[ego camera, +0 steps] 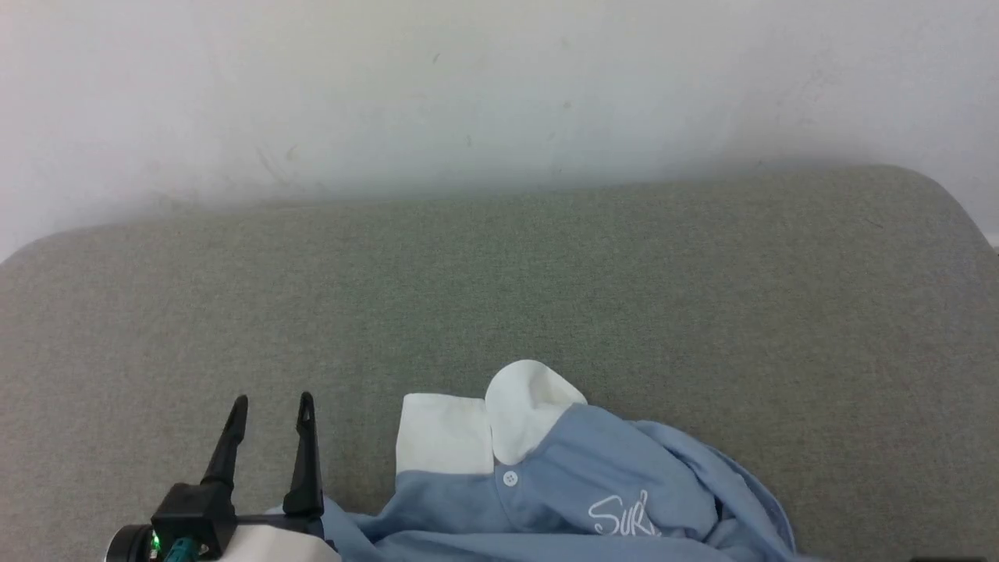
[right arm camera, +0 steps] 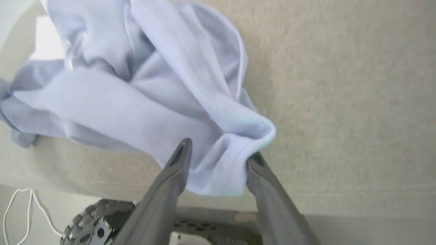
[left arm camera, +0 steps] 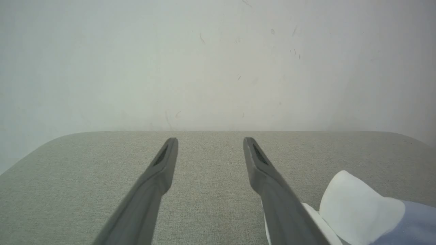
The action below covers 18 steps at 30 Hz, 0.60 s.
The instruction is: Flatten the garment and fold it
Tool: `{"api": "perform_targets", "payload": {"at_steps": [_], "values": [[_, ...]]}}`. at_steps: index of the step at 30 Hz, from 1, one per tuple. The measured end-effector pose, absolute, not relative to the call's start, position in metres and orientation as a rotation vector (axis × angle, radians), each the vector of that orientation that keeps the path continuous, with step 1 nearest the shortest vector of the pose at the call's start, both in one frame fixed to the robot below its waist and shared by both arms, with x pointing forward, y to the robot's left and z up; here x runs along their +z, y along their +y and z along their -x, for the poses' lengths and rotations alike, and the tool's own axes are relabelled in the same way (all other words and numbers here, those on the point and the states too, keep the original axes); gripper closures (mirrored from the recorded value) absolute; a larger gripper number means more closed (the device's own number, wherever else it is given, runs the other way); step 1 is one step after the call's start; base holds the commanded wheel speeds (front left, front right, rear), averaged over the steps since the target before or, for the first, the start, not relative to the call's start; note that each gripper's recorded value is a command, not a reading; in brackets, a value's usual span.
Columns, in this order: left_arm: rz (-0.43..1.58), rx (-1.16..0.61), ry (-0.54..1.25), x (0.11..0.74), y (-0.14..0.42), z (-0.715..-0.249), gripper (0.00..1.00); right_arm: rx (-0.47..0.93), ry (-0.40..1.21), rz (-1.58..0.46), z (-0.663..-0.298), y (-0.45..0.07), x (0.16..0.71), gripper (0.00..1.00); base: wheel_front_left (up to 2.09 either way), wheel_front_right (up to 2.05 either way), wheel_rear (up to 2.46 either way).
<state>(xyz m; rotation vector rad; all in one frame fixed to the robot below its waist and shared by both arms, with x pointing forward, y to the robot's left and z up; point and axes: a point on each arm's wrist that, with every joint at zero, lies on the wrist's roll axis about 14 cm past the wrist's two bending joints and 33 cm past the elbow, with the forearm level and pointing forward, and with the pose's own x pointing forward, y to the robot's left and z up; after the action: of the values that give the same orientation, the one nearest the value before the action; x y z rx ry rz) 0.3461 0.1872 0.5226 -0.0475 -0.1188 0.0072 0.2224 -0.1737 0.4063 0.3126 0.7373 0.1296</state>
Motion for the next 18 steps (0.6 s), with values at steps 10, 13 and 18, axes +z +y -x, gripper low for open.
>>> {"api": "perform_targets", "payload": {"at_steps": [10, 13, 18], "values": [[0.059, 0.037, -0.124, 0.524, 0.193, -0.342, 0.0, 0.196, 0.467, -0.177, -0.306, -0.2, 0.471, 0.0, 0.0, 0.0, 0.0], [0.06, 0.036, -0.112, 0.52, 0.192, -0.342, 0.0, 0.312, 0.558, -0.113, -0.332, -0.177, 0.457, 0.0, 0.0, 0.0, 0.0], [0.062, 0.046, -0.105, 0.517, 0.195, -0.345, 0.0, 0.443, 0.684, -0.062, -0.357, -0.143, 0.437, 0.0, 0.0, 0.0, 0.0]]}}
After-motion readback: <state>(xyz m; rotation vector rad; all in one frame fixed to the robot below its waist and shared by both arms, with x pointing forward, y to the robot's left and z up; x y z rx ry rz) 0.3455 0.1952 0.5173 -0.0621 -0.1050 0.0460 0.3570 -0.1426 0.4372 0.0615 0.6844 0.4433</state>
